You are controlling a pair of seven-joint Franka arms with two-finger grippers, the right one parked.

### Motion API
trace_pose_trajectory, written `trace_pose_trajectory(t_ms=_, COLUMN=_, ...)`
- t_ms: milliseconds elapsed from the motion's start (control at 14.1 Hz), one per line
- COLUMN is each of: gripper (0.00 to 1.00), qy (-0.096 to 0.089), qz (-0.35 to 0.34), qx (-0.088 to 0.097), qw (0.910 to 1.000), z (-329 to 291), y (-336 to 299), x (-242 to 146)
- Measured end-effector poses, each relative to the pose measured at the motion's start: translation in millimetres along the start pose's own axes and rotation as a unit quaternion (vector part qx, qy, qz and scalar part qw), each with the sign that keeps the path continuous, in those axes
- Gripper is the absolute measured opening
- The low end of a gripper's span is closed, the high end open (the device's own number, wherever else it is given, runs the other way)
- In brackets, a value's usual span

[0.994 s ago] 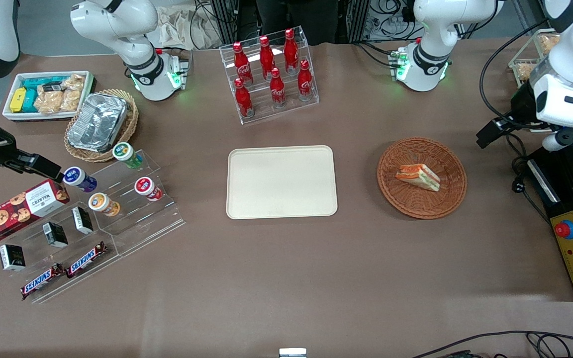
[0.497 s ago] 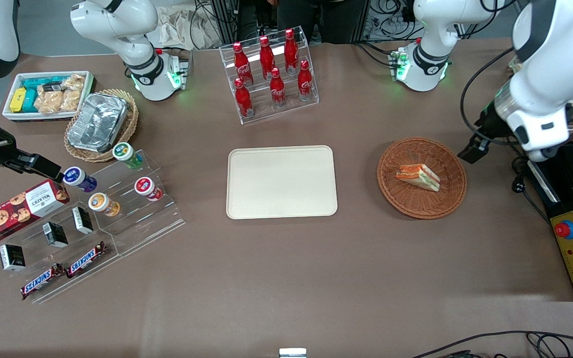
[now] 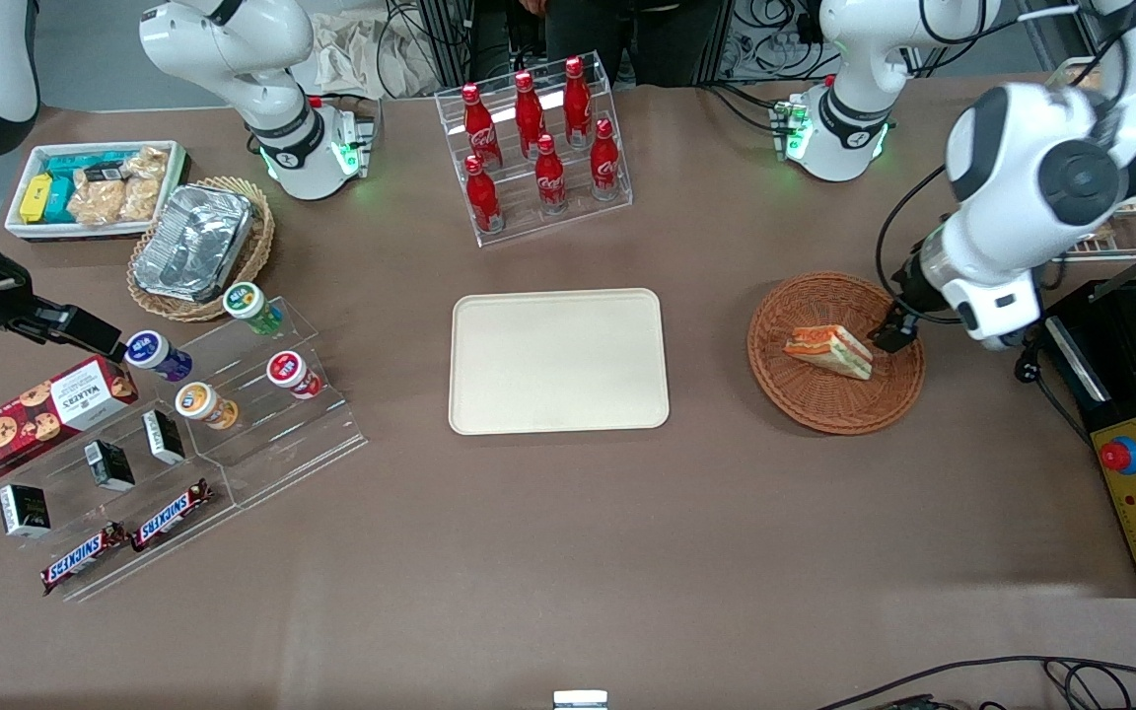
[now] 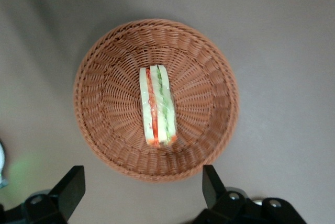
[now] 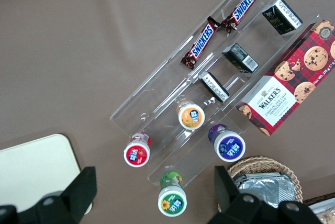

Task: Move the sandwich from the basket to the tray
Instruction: 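Lower the open left gripper around the wrapped sandwich in the basket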

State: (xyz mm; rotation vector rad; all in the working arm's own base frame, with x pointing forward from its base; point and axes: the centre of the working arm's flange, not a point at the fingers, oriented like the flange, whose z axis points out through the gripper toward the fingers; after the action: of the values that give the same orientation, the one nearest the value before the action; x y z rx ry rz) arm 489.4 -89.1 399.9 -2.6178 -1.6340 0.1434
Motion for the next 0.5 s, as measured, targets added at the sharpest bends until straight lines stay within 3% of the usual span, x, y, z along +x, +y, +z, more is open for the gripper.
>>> trace_pose_trajectory(t_ms=497, gripper=1.0, qy=0.009, qz=-0.03, qx=-0.028, qw=0.9991, z=97, y=-42, x=-5)
